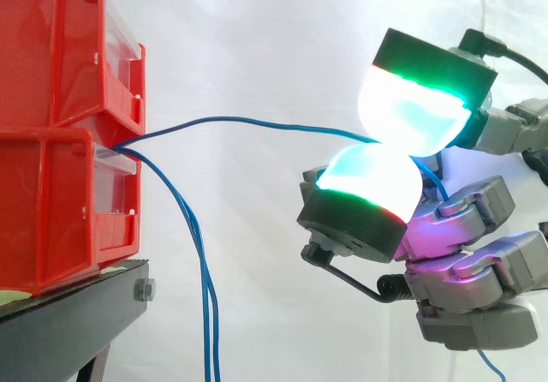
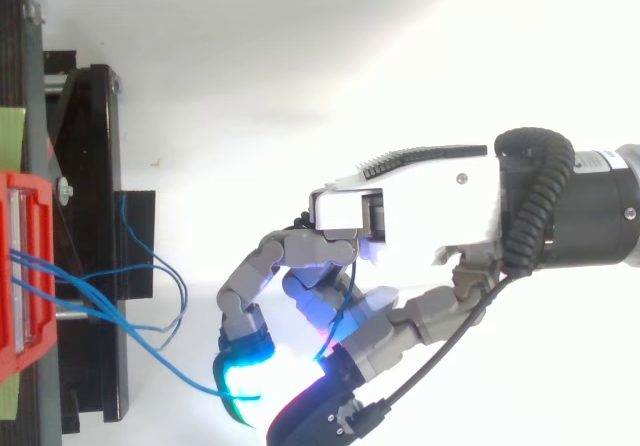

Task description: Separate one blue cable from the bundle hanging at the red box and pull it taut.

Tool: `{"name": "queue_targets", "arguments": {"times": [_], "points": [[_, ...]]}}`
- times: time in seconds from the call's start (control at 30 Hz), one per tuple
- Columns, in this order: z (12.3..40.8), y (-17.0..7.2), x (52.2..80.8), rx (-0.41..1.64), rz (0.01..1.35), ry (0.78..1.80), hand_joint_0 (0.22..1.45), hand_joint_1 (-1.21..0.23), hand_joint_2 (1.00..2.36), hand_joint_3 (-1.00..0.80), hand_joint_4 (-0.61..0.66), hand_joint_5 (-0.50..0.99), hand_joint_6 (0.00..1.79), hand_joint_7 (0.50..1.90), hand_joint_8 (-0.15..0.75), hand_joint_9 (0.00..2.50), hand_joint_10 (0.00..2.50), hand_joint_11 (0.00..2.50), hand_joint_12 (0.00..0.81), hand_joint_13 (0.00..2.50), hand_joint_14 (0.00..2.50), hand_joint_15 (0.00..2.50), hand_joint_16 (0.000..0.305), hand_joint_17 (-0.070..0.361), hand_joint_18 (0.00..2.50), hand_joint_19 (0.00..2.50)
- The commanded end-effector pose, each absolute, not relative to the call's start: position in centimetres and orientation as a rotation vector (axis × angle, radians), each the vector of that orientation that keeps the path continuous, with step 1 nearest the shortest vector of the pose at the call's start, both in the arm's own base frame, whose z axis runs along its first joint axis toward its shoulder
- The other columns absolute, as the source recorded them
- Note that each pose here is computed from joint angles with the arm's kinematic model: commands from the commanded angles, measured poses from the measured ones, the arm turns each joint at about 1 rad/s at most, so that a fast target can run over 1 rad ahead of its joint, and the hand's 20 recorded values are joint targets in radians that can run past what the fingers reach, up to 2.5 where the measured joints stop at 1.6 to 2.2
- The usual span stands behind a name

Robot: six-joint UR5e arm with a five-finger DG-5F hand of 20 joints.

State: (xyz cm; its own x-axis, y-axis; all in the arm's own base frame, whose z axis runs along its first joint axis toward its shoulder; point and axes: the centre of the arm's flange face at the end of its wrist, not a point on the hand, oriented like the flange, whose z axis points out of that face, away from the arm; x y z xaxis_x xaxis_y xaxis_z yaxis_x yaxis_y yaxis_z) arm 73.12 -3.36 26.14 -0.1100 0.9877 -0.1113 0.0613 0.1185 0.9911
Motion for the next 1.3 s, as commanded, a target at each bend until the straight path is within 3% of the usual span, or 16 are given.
{"name": "queue_targets", "arguments": {"times": [0.0,1.27], "points": [[26.15,-3.36,73.13,1.12,1.167,1.39,0.73,-0.74,1.01,-0.4,-0.01,-0.21,0.89,1.03,0.345,0.72,1.9,1.32,0.407,0.94,0.89,1.42,0.046,0.104,1.15,1.21],[26.15,-3.25,73.13,1.119,1.168,1.391,0.73,-0.74,1.01,-0.4,-0.01,-0.2,0.89,1.03,0.339,0.72,1.83,1.37,0.4,0.94,0.86,1.44,0.047,0.106,1.13,1.18]]}}
